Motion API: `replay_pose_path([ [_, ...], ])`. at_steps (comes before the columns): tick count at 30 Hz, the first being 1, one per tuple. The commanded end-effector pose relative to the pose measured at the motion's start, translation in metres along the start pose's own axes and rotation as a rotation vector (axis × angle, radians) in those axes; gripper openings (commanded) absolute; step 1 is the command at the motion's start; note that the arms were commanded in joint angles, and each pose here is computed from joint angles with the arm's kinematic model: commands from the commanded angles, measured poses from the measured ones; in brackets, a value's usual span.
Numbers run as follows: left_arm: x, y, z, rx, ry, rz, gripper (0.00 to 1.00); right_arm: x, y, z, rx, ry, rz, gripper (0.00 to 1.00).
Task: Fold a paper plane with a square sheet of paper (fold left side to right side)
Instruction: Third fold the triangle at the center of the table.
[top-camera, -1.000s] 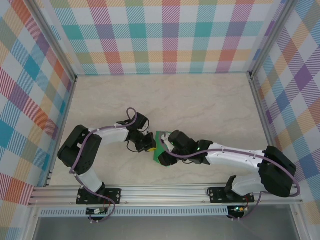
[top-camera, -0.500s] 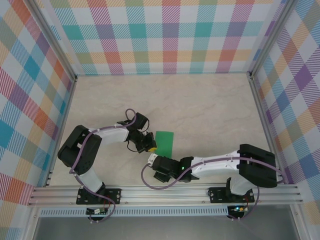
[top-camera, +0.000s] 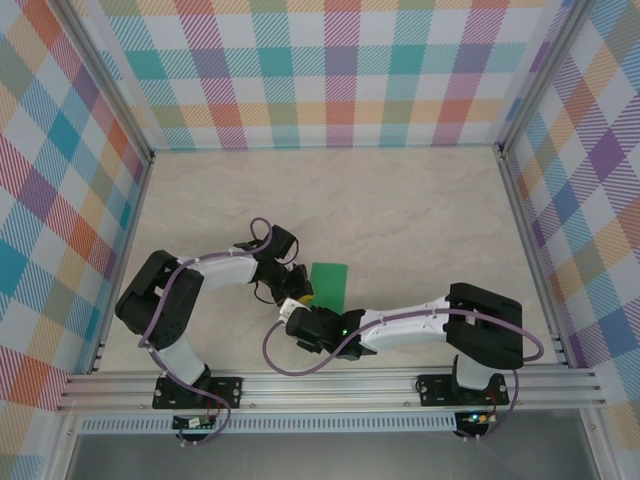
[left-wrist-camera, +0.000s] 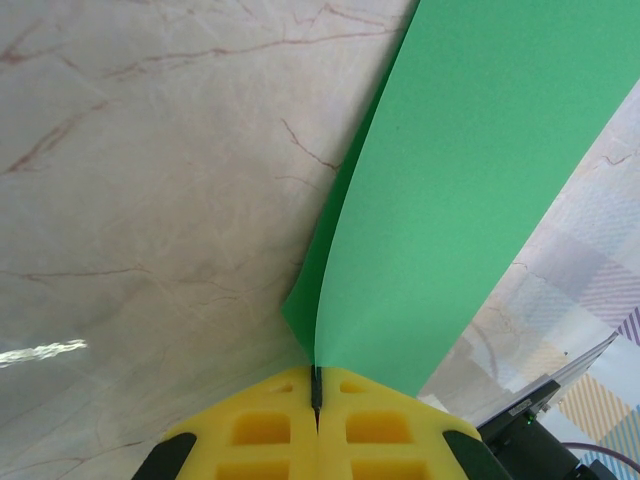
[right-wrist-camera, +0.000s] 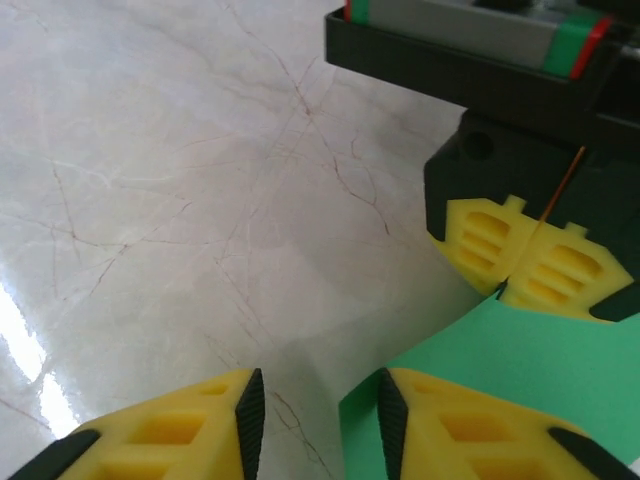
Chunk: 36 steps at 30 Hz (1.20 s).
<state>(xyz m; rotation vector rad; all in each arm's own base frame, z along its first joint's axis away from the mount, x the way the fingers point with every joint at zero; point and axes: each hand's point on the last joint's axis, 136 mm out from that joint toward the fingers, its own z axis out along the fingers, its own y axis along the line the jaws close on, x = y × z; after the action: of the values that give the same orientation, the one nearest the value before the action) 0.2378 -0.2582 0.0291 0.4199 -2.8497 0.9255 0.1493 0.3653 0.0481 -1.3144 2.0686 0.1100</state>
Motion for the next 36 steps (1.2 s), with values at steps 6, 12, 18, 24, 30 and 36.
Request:
replay_pose_path([
  [6,0.009,0.001,0.001,-0.006,0.021,0.011,0.01,-0.001,-0.009,-0.007,0.010,-0.005,0.008,0.01],
  [12,0.009,0.000,-0.006,-0.027,0.006,0.044,0.11,0.005,-0.007,-0.010,-0.038,0.006,0.037,0.00],
  [18,0.005,-0.002,-0.036,-0.053,-0.028,0.115,0.44,0.012,-0.008,-0.012,-0.101,0.009,0.089,0.00],
  [24,-0.008,-0.004,-0.075,-0.037,-0.049,0.146,0.60,0.016,-0.007,-0.011,-0.125,0.018,0.098,0.00],
  [30,-0.025,-0.049,-0.057,0.084,0.015,0.214,0.34,0.015,-0.007,-0.009,-0.135,0.018,0.118,0.00],
  [36,-0.025,-0.077,-0.005,0.053,0.126,0.304,0.19,0.015,-0.009,-0.009,-0.137,0.020,0.134,0.00],
])
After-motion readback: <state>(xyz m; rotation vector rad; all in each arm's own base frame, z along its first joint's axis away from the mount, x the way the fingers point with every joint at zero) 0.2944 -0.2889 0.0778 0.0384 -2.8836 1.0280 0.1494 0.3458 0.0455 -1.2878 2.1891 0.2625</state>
